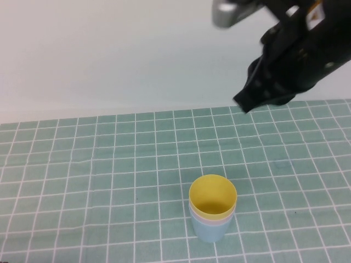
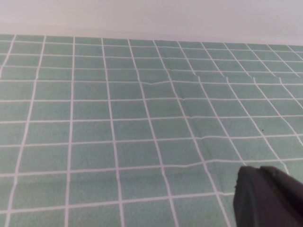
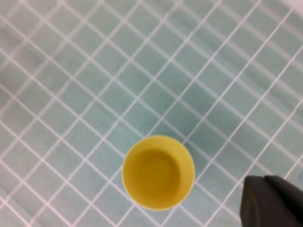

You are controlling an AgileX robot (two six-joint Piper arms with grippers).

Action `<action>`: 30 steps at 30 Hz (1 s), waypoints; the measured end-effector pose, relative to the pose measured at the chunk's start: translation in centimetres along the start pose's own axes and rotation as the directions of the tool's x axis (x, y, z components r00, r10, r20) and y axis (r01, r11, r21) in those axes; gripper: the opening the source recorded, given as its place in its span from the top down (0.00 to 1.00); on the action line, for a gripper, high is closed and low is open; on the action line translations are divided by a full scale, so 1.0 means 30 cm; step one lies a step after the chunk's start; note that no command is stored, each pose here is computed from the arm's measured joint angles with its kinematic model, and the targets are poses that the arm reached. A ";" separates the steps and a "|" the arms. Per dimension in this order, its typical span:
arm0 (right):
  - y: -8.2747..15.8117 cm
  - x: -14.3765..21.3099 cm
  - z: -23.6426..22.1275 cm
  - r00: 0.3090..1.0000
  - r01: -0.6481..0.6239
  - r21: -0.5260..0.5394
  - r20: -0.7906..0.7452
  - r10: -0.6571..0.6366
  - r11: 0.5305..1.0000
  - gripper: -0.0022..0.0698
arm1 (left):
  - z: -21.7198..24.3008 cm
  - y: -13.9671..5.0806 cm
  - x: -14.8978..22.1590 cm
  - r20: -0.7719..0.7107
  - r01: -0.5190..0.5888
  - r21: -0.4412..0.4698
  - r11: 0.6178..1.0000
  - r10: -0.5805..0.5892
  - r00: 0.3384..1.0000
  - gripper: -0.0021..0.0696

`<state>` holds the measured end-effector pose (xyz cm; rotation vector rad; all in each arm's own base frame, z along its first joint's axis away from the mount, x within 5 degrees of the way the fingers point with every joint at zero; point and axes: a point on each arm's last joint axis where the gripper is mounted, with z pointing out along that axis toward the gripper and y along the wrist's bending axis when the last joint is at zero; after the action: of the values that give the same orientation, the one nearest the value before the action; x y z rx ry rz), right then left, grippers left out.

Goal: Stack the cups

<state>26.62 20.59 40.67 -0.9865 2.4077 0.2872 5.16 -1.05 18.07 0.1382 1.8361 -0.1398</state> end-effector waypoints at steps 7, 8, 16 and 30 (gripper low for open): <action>0.006 0.007 -0.129 0.991 0.007 0.030 0.136 -0.011 1.000 0.97 | 0.000 0.000 0.000 0.000 0.000 0.000 1.000 0.000 1.000 0.97; 0.007 0.009 -0.139 0.989 0.007 0.033 0.145 -0.012 0.999 0.97 | 0.000 0.000 0.000 0.000 0.000 0.000 1.000 0.000 1.000 0.97; 0.013 0.012 -0.154 0.987 0.004 0.019 0.157 -0.007 1.000 0.97 | 0.000 0.000 0.000 0.000 0.000 0.000 1.000 0.000 1.000 0.97; -0.046 0.049 -0.162 0.999 -0.005 0.215 0.049 -0.005 0.977 0.97 | 0.000 0.000 0.000 0.000 0.000 0.000 1.000 0.000 1.000 0.97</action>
<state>24.84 16.90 43.99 -0.8714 2.3357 0.0483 5.16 -1.05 18.07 0.1382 1.8361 -0.1398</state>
